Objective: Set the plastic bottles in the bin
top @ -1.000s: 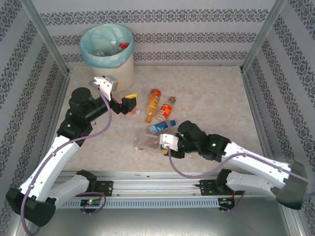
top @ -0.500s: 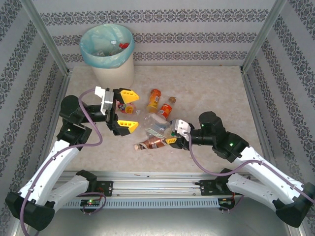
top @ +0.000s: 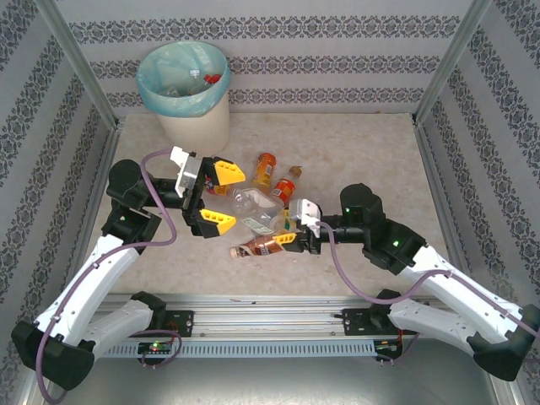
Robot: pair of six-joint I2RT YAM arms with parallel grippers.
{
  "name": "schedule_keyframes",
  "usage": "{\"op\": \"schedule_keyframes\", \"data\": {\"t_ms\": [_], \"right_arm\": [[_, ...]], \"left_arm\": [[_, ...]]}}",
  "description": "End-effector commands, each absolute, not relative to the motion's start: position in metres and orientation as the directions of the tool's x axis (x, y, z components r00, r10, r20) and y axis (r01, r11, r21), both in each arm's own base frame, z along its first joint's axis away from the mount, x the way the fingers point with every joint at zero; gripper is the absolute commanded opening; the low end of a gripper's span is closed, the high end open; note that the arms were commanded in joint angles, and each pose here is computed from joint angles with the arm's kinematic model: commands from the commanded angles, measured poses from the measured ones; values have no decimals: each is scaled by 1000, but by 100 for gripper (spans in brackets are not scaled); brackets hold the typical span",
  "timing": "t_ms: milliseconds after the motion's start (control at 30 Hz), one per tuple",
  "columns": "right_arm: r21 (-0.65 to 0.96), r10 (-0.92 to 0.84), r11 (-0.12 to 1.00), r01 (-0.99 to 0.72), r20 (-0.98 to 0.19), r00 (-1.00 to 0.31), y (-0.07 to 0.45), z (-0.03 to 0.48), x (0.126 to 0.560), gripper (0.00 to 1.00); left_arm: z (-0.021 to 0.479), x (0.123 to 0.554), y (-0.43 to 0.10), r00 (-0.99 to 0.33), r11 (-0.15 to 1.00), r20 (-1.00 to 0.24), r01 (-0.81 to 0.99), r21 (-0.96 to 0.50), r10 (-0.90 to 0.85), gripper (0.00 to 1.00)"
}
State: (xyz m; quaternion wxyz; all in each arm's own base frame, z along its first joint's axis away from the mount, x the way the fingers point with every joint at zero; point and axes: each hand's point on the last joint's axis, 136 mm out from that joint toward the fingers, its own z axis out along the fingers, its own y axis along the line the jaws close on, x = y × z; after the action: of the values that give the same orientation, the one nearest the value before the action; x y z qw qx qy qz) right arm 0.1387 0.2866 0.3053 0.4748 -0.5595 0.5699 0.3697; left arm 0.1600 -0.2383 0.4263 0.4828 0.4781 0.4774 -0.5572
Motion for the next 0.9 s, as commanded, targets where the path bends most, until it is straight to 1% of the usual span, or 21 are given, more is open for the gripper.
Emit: {"op": "schedule_keyframes", "data": {"t_ms": [0, 167, 267, 333, 433, 533, 600, 633, 667, 700, 733, 800, 867], "right_arm": [[-136, -225, 79, -988, -967, 116, 297, 327, 137, 26], [-117, -205, 57, -991, -973, 103, 307, 333, 138, 26], [-116, -186, 55, -992, -977, 104, 310, 338, 139, 26], [-110, -179, 51, -993, -979, 99, 312, 340, 140, 27], [-100, -184, 45, -994, -979, 90, 314, 340, 140, 27], [-95, -192, 52, -994, -978, 84, 315, 336, 142, 29], [-98, -201, 85, -992, -976, 79, 314, 334, 148, 37], [-101, -205, 105, -989, -976, 78, 314, 334, 151, 42], [-102, -210, 140, -985, -975, 71, 313, 333, 156, 53], [-107, -211, 189, -976, -975, 66, 311, 334, 164, 66], [-112, -211, 233, -966, -976, 62, 309, 335, 171, 76], [-141, -221, 329, -934, -973, 68, 301, 336, 186, 86], [-164, -233, 417, -894, -970, 69, 292, 336, 199, 90]], "left_arm": [[430, 153, -241, -39, -92, -997, 995, -32, -68, 98], [422, 153, -240, -35, -73, -999, 997, -32, -38, 89], [415, 155, -241, -49, -61, -999, 997, -48, -12, 88], [414, 156, -241, -56, -61, -998, 997, -55, -5, 83], [417, 158, -242, -47, -54, -999, 998, -46, -23, 71], [431, 158, -240, -12, -27, -997, 1000, -10, -75, 47], [444, 159, -237, 23, 19, -993, 1000, 21, -113, 45], [450, 161, -235, 37, 46, -991, 998, 31, -128, 42], [457, 163, -233, 51, 80, -988, 996, 40, -145, 37], [465, 167, -230, 70, 122, -984, 991, 50, -163, 36], [472, 171, -228, 87, 165, -980, 985, 58, -176, 37], [488, 187, -221, 124, 287, -975, 956, 67, -187, 37], [505, 207, -212, 160, 418, -974, 905, 79, -163, 38]]}}
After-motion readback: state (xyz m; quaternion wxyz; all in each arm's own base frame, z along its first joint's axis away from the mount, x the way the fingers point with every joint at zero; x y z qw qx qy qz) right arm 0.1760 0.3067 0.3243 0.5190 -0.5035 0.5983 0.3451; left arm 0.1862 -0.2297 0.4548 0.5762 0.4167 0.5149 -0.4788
